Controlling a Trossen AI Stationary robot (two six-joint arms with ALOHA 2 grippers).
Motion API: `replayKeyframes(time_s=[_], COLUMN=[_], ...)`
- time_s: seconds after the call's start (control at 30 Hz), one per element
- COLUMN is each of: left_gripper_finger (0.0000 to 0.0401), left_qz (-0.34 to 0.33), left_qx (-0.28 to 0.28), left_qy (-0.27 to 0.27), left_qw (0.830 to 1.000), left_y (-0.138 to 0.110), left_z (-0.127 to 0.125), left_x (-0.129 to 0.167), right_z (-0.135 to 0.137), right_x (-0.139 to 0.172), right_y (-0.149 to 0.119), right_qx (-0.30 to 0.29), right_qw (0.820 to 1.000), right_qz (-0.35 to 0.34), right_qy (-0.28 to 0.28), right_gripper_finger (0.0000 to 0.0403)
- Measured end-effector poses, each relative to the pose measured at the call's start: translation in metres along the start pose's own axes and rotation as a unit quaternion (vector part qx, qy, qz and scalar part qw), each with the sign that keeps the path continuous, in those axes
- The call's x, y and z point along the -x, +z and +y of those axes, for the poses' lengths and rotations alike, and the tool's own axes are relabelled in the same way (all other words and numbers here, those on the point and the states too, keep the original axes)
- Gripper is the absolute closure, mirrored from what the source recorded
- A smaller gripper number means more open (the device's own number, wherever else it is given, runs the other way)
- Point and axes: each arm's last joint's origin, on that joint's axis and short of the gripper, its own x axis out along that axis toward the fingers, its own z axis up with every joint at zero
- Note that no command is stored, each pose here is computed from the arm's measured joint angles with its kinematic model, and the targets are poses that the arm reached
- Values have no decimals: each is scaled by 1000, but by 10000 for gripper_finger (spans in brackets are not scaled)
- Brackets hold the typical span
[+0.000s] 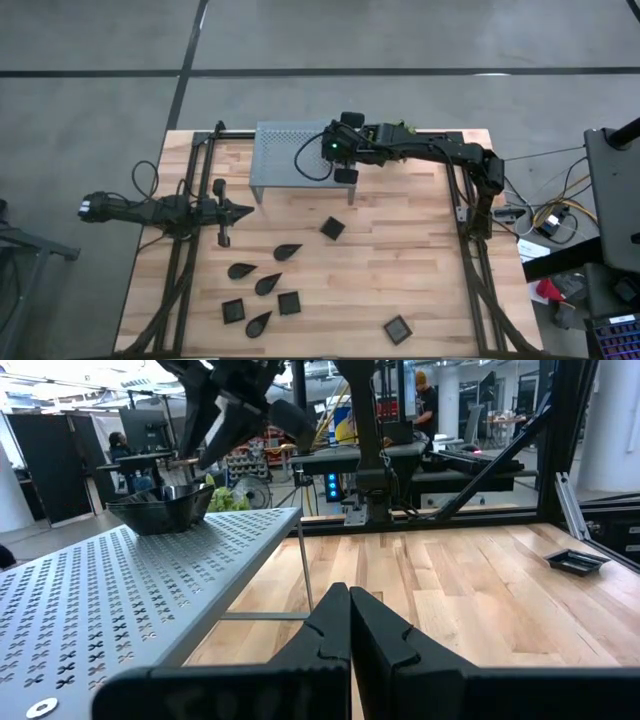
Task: Pick & Place Mini shaped plates
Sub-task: Put the black square plate on the shelf
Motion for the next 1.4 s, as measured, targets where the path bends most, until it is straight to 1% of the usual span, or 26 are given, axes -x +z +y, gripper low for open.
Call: replayKeyframes(time_s=[0.13, 0.3, 0.43, 0.63, 0.77, 0.8, 1.2, 1.4], left_gripper_finger=[401, 401, 401, 401, 401, 401, 401, 401], left_qz=[0, 0, 0, 0, 0, 0, 0, 0], left_qx=[0, 0, 0, 0, 0, 0, 0, 0], left_qy=[0, 0, 0, 0, 0, 0, 0, 0], left_qw=[1000, 1000, 1000, 1000, 1000, 1000, 1000, 1000], left_y=[0, 0, 0, 0, 0, 0, 0, 0], left_z=[0, 0, 0, 0, 0, 0, 0, 0], left_x=[0, 0, 0, 0, 0, 0, 0, 0], right_z=[8, 20, 31, 53, 75, 82, 154, 196], right_x=[6, 12, 18, 30, 43, 47, 99, 128], right_y=[3, 6, 8, 6, 5, 4, -11, -28], right_qx=[0, 9, 18, 32, 46, 51, 79, 121], right_qw=[1000, 1000, 998, 995, 987, 985, 976, 967], right_qz=[-7, -17, -26, -11, -8, -3, 31, 35], right_qy=[8, 18, 57, 93, 154, 163, 202, 221], right_gripper_finger=[296, 302, 309, 321, 330, 332, 344, 344])
